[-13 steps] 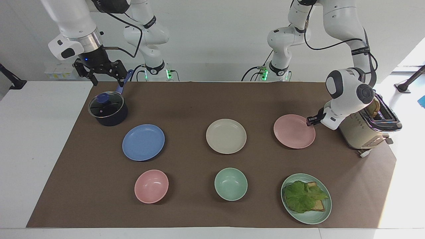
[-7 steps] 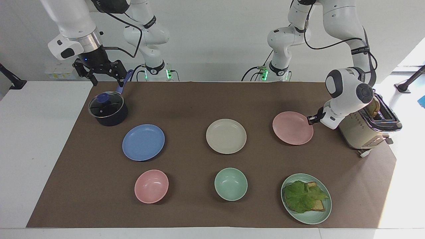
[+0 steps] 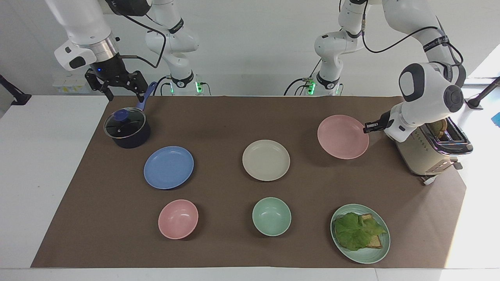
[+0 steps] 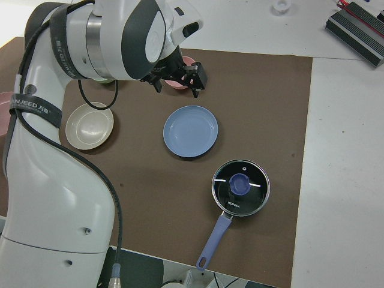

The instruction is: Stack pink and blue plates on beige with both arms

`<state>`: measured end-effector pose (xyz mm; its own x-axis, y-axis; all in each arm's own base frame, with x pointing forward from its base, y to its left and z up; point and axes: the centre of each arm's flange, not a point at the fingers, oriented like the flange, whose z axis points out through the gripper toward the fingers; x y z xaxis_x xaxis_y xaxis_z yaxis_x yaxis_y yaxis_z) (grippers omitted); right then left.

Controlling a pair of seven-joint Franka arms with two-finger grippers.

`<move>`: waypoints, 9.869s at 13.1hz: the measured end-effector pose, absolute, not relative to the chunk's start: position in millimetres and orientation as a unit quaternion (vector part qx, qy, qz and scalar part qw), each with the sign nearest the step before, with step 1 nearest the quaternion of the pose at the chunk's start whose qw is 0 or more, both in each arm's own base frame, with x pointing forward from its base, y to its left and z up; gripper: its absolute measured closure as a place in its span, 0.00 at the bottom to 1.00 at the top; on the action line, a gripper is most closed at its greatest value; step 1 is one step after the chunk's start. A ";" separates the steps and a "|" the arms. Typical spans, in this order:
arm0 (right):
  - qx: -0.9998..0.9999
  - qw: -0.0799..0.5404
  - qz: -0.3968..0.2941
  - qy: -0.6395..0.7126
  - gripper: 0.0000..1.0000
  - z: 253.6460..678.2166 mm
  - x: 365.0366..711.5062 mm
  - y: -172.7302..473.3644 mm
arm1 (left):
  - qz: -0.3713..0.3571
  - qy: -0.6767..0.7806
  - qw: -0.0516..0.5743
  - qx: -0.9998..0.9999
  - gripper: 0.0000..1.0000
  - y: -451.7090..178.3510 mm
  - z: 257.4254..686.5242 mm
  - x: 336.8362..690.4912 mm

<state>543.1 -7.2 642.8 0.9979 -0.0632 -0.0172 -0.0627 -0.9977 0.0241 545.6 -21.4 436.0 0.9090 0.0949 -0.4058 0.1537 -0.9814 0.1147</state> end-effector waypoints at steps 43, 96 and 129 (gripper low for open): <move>0.999 0.013 0.028 0.011 0.11 335.3 577.4 -56.3 | 0.033 -0.026 0.008 0.999 0.00 -33.4 626.7 571.7; 0.989 -0.116 0.061 0.067 0.83 344.1 553.4 294.6 | 0.033 -0.027 0.008 0.999 0.00 -33.4 626.7 571.7; 0.998 0.010 0.024 -0.051 0.00 618.9 566.6 34.4 | 0.033 -0.027 0.008 0.999 0.00 -33.4 626.7 571.7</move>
<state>566.6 34.4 618.9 0.9935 -0.1021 0.0496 -0.1030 -0.9945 0.0177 571.7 -33.4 626.7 0.9964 -0.0531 0.0656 -0.0541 -0.9984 0.0139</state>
